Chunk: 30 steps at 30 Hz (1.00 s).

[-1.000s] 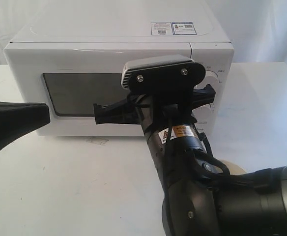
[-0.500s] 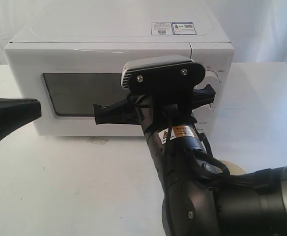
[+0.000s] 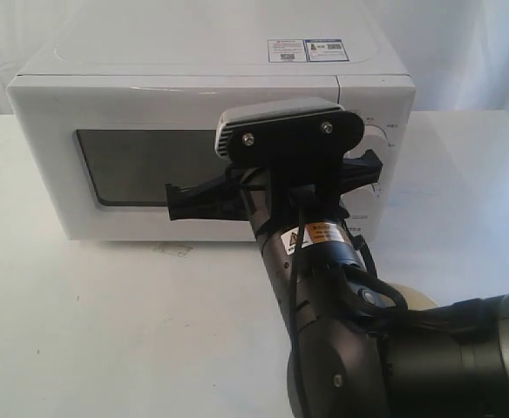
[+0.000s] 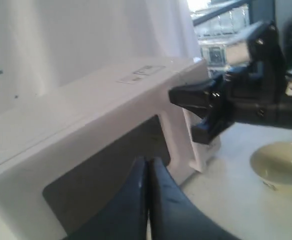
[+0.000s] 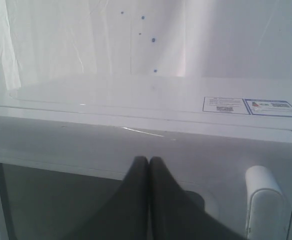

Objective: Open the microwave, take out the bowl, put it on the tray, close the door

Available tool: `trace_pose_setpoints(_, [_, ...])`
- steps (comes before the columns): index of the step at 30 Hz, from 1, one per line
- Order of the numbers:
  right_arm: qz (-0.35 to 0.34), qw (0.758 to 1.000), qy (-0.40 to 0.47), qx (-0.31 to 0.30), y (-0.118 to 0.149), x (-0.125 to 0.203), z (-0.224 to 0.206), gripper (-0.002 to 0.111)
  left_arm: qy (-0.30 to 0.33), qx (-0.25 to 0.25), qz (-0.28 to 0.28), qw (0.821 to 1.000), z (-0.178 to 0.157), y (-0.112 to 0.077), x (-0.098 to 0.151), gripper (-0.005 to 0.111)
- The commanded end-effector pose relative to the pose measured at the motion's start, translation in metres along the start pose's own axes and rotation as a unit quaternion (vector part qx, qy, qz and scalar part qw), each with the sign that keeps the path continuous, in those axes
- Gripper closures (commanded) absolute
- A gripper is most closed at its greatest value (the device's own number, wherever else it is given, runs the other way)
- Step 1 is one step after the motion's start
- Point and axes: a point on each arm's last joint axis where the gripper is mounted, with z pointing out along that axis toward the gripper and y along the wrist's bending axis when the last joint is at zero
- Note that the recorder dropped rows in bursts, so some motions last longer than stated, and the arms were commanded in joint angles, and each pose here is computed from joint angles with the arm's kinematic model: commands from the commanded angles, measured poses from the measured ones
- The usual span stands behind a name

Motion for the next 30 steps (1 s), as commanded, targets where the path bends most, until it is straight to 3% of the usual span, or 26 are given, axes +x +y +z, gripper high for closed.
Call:
trace_pose_setpoints(1, [-0.001,1.000,0.003,-0.002,-0.001,0.000,-0.002,0.108,0.026,0.055,-0.026,0.998,-0.003,-0.013,0.004,0.107])
trace_pose_setpoints(4, [-0.001,1.000,0.002,-0.002,-0.001,0.000,-0.002,0.108,0.036,0.029,-0.117,0.992,-0.001,-0.009,0.011,0.107])
trace_pose_setpoints(7, [-0.001,1.000,0.002,-0.002,-0.001,0.000,-0.002,0.108,0.086,-0.076,-0.202,0.973,-0.004,0.004,0.033,0.107])
trace_pose_setpoints(9, [-0.001,1.000,0.002,-0.002,-0.001,0.000,-0.002,0.108,0.123,-0.173,-0.266,0.940,-0.009,0.013,0.055,0.107])
trace_pose_setpoints(12, [-0.001,1.000,0.003,-0.002,-0.001,0.000,-0.002,0.108,0.146,-0.285,-0.301,0.898,-0.018,0.023,0.080,0.107])
trace_pose_setpoints(14, [-0.001,1.000,0.003,-0.002,-0.001,0.000,-0.002,0.108,0.145,-0.323,-0.310,0.883,-0.022,0.024,0.092,0.107])
trace_pose_setpoints(24, [-0.001,1.000,0.003,-0.002,-0.001,0.000,-0.002,0.108,0.077,-0.361,-0.268,0.890,-0.023,0.019,0.130,0.107])
trace_pose_setpoints(30, [-0.001,1.000,0.003,-0.002,-0.001,0.000,-0.002,0.108,0.095,-0.369,-0.229,0.896,-0.023,0.018,0.143,0.107])
